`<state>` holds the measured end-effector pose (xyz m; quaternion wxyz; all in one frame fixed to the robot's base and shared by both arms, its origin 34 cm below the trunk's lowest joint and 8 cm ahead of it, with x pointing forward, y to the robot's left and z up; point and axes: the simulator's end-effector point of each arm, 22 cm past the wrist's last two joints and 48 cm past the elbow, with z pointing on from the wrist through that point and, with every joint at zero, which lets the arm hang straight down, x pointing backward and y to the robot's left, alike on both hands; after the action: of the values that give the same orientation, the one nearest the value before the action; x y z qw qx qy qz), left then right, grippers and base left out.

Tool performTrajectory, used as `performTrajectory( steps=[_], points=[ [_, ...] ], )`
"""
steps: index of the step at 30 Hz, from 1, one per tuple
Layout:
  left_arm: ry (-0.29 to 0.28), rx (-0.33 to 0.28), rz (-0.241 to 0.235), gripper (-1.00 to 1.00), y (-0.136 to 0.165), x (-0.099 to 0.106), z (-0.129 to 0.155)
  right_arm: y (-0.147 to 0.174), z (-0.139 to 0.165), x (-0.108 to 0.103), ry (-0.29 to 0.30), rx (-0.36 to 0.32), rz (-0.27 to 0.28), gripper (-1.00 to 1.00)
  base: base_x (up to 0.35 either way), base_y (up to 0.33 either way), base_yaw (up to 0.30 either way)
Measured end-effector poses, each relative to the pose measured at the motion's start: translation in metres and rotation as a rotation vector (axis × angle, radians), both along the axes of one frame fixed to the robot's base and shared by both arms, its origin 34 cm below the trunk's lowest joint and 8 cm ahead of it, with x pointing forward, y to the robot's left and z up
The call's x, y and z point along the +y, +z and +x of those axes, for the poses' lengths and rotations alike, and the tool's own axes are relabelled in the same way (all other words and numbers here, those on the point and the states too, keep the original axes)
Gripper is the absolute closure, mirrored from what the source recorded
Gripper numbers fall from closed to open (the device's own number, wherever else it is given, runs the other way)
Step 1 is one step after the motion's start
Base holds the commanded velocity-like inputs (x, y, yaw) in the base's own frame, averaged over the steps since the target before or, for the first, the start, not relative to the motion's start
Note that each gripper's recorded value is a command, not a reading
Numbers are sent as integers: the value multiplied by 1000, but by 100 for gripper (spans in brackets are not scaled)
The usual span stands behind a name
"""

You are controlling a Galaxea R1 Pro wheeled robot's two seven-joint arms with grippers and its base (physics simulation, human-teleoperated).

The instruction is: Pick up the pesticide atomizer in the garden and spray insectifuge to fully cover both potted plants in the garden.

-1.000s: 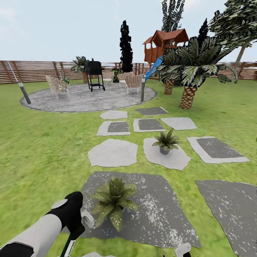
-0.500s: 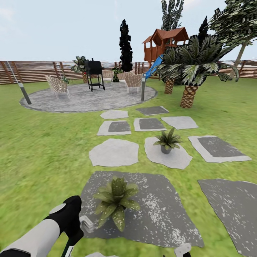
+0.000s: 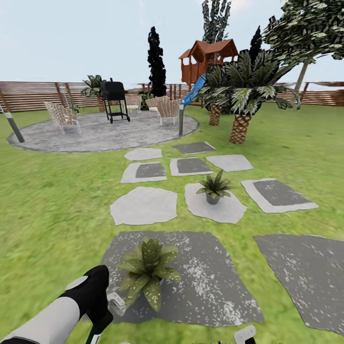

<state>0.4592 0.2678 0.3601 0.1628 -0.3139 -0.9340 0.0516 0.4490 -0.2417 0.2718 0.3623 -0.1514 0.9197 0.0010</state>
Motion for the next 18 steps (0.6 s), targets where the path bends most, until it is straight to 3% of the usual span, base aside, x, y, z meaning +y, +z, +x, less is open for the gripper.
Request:
performTrajectory(
  steps=[5,10,18],
  points=[
    [11,-6,-1,100,1,3,2,0,0,0,0,0,0,-100,0,0,-137],
    [101,-61,20,100,1,26,15,0,0,0,0,0,0,-100,0,6,-6],
    [105,-165,13,100,17,23,51,0,0,0,0,0,0,-100,7,268,0]
  ],
)
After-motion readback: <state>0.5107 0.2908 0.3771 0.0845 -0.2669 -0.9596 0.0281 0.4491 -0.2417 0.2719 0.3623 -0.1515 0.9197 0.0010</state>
